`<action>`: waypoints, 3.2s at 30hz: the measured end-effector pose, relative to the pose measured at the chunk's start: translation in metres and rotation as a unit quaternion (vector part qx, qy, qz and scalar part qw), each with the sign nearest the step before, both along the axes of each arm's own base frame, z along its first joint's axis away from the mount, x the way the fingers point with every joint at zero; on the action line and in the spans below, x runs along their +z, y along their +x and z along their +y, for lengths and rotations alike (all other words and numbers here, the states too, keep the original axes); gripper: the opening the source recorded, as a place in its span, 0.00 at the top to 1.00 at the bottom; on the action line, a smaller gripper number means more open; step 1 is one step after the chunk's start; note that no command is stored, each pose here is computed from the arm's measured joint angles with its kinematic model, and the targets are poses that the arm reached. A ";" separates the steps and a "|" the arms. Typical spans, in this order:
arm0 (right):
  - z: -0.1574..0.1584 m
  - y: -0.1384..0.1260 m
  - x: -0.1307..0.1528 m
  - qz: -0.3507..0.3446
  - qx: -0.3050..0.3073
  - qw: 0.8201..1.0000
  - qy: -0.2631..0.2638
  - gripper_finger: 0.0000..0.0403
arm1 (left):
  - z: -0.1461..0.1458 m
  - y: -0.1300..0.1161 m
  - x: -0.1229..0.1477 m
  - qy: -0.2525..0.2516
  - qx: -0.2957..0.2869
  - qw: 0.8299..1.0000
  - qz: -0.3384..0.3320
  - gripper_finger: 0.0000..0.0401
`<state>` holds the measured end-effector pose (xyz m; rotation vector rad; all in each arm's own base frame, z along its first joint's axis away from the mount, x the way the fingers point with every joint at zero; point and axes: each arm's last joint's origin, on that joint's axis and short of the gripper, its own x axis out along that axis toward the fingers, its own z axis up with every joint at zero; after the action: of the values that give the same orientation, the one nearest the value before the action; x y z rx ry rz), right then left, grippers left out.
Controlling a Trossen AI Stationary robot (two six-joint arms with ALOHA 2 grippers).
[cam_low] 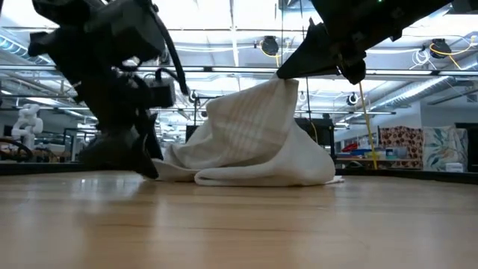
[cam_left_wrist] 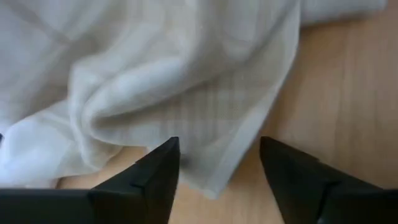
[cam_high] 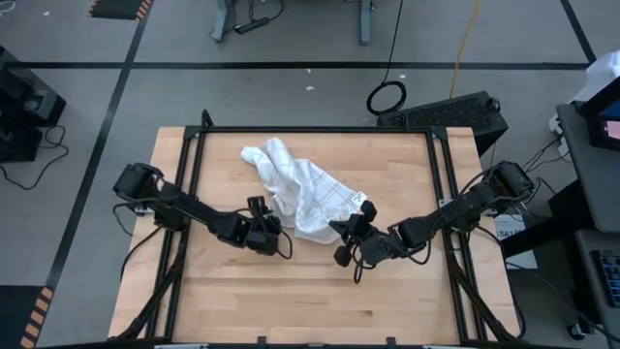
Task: Roll towel
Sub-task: Fold the white towel
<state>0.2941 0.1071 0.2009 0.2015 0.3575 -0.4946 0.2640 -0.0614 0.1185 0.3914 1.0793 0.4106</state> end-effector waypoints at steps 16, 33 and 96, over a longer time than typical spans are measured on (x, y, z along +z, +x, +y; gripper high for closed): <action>0.008 -0.005 -0.004 0.056 0.077 0.995 -0.031 0.93 | 0.005 -0.013 0.084 0.015 0.021 0.989 -0.145 0.99; 0.036 -0.027 -0.031 0.168 0.140 0.974 -0.065 0.52 | 0.011 -0.053 0.216 -0.017 -0.095 0.908 -0.408 0.98; -0.011 -0.066 0.014 0.177 -0.021 0.978 -0.109 0.90 | 0.003 -0.062 0.189 -0.045 -0.036 0.932 -0.358 0.98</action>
<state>0.2281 0.0957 0.2151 -0.0955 0.6439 -0.6097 0.2019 -0.0581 0.3077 0.1699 0.3664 0.3914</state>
